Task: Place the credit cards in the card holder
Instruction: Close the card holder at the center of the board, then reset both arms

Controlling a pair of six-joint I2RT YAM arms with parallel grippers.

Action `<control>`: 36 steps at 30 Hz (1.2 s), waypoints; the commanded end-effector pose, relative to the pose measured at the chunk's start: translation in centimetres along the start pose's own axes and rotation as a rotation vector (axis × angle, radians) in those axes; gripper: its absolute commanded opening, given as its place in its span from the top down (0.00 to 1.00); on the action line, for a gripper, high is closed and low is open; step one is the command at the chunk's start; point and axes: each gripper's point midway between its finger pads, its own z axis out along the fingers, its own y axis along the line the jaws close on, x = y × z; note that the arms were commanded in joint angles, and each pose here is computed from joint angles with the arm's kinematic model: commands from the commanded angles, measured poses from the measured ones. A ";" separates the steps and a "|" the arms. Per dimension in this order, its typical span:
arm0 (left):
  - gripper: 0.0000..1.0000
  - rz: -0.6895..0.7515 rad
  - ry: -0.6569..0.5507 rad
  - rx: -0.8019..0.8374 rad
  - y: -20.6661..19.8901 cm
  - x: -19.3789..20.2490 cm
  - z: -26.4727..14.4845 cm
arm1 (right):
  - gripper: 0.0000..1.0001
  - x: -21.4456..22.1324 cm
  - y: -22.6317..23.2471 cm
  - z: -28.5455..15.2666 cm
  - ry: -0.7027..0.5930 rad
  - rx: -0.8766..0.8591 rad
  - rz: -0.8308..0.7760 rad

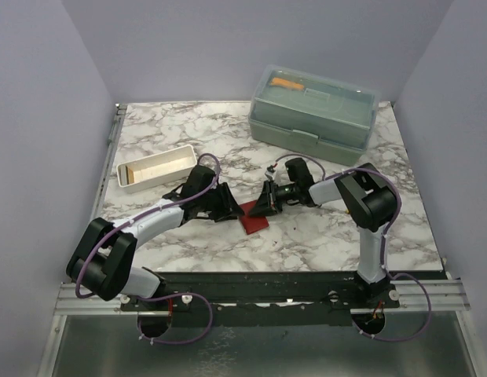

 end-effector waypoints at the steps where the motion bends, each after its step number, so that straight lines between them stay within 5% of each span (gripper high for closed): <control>1: 0.56 0.053 -0.052 0.011 -1.0 -1.2 -1.2 | 0.72 -1.0 -3.8 -2.3 -0.093 0.307 -0.007; 6: 0.42 0.043 -0.029 0.014 -0.8 -1.2 -1.0 | 0.51 -2.3 1.4 -5.2 -0.146 0.352 -0.146; 13: 0.31 0.003 0.045 0.060 -1.3 -0.3 0.2 | 0.40 -2.7 7.8 -9.5 -0.259 0.393 -0.324; 26: 0.27 0.003 0.137 0.132 -3.9 0.0 5.7 | 0.15 -0.1 15.6 -20.6 -0.662 0.551 -0.523; 32: 0.19 0.065 0.115 0.159 -6.9 -2.0 4.6 | 0.14 1.6 19.3 -24.3 -0.784 0.543 -0.570; 36: 0.16 0.196 -0.048 0.055 -8.1 -4.9 0.1 | 0.03 2.7 22.2 -27.1 -0.883 0.536 -0.626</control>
